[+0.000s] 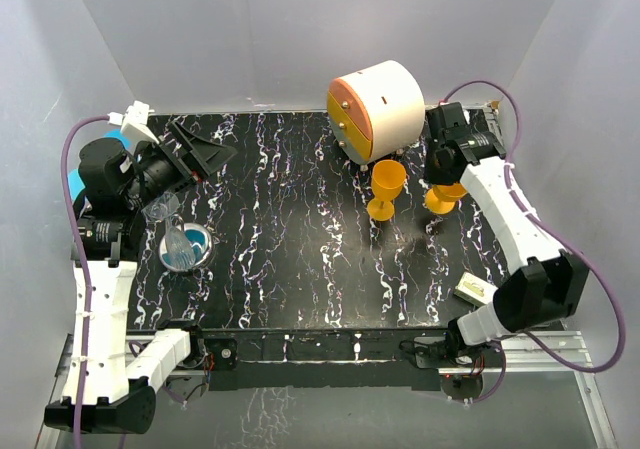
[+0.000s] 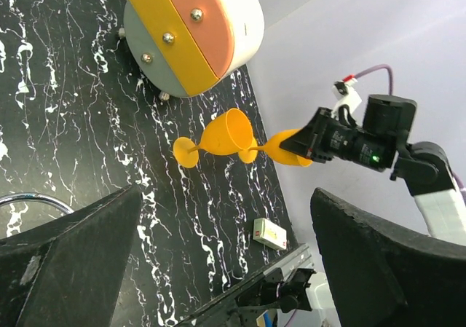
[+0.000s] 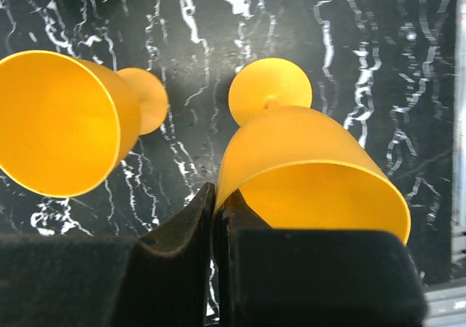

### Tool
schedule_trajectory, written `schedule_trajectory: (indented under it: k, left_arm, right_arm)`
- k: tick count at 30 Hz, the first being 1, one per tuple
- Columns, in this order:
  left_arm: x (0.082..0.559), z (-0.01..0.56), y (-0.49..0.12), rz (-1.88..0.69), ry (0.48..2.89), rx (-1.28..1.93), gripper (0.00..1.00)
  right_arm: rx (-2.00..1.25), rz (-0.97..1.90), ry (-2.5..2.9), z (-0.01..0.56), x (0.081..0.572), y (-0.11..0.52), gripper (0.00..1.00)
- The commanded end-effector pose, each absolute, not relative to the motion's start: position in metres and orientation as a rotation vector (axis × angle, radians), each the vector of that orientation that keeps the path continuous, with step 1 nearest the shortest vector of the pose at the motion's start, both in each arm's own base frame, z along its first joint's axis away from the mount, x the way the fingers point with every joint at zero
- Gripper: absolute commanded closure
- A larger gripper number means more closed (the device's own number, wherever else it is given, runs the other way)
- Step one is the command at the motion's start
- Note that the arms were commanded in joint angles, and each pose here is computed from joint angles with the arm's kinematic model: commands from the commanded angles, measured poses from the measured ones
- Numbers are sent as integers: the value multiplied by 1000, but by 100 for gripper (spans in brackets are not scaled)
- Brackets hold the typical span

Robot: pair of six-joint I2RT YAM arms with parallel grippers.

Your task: Take the wine glass off the wine glass rack

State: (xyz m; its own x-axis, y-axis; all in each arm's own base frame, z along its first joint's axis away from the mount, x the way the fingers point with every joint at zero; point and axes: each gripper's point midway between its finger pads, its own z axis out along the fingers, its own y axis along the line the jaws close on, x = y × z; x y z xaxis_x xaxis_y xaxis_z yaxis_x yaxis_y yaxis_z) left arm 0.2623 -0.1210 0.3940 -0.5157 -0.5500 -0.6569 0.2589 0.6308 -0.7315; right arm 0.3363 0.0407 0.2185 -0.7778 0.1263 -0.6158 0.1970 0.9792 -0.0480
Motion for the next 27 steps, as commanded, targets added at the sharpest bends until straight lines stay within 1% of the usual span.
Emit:
schedule_trajectory:
  k: [1, 5, 12, 17, 27]
  left_arm:
    - [255, 411, -127, -1048, 1822, -164, 1]
    - [255, 410, -130, -1051, 1830, -154, 1]
    - [254, 406, -126, -1014, 1835, -157, 1]
    - [254, 402, -125, -1001, 1849, -160, 1]
    - [253, 401, -124, -997, 1851, -165, 1]
  right_arm:
    - [223, 80, 2433, 227, 368, 65, 100]
    - [240, 70, 2440, 214, 385, 62, 100]
    - [229, 77, 2491, 192, 397, 68, 100]
    - [220, 90, 2532, 181, 399, 72, 100]
    - [217, 113, 2556, 176, 395, 75, 100]
